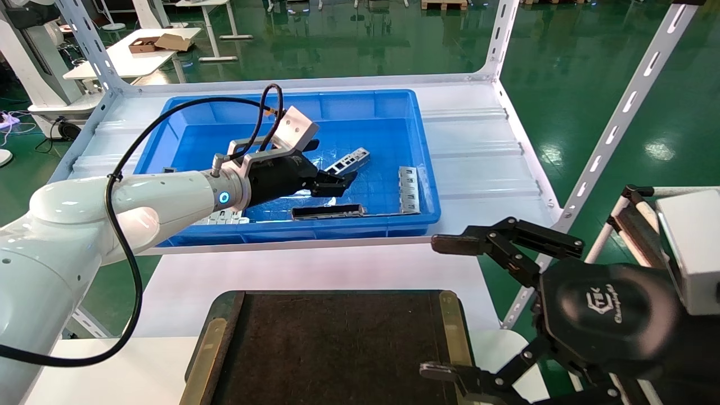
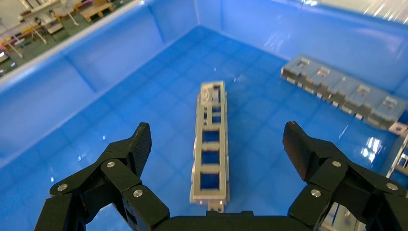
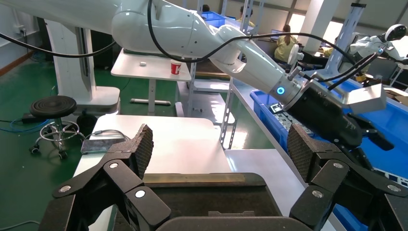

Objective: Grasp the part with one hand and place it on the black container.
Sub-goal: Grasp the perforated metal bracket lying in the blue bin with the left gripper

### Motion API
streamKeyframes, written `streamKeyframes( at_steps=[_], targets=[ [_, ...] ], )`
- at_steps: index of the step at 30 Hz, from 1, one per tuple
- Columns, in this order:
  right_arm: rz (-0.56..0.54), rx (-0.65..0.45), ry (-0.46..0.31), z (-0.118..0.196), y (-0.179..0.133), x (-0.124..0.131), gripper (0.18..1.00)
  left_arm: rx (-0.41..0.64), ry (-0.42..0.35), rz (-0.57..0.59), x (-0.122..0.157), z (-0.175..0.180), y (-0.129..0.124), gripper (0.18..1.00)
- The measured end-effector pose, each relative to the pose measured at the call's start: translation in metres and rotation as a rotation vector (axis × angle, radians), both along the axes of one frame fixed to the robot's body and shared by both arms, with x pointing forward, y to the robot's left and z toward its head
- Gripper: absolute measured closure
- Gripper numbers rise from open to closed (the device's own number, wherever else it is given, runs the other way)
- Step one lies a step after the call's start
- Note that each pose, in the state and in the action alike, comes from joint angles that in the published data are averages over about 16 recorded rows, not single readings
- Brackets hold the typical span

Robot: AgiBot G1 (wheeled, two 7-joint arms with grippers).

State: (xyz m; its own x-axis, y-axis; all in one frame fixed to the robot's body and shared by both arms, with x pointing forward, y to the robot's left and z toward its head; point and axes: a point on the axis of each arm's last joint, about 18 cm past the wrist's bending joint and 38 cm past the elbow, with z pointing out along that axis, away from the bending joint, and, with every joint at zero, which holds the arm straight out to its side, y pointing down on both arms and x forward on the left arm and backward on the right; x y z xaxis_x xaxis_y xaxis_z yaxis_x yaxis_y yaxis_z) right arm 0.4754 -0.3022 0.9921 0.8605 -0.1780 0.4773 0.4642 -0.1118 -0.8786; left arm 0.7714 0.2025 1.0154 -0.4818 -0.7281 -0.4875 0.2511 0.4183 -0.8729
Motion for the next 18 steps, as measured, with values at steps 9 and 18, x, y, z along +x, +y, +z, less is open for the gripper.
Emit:
streamKeyframes(
  at_steps=[9, 18],
  targets=[
    [0.0, 0.0, 0.0, 0.0, 0.0, 0.0, 0.195, -0.013, 0.025, 0.03, 0.004, -0.01, 0.004, 0.197],
    [0.0, 0.0, 0.0, 0.0, 0.0, 0.0, 0.261, -0.025, 0.038, 0.045, 0.006, -0.017, 0.005, 0.266]
  ],
)
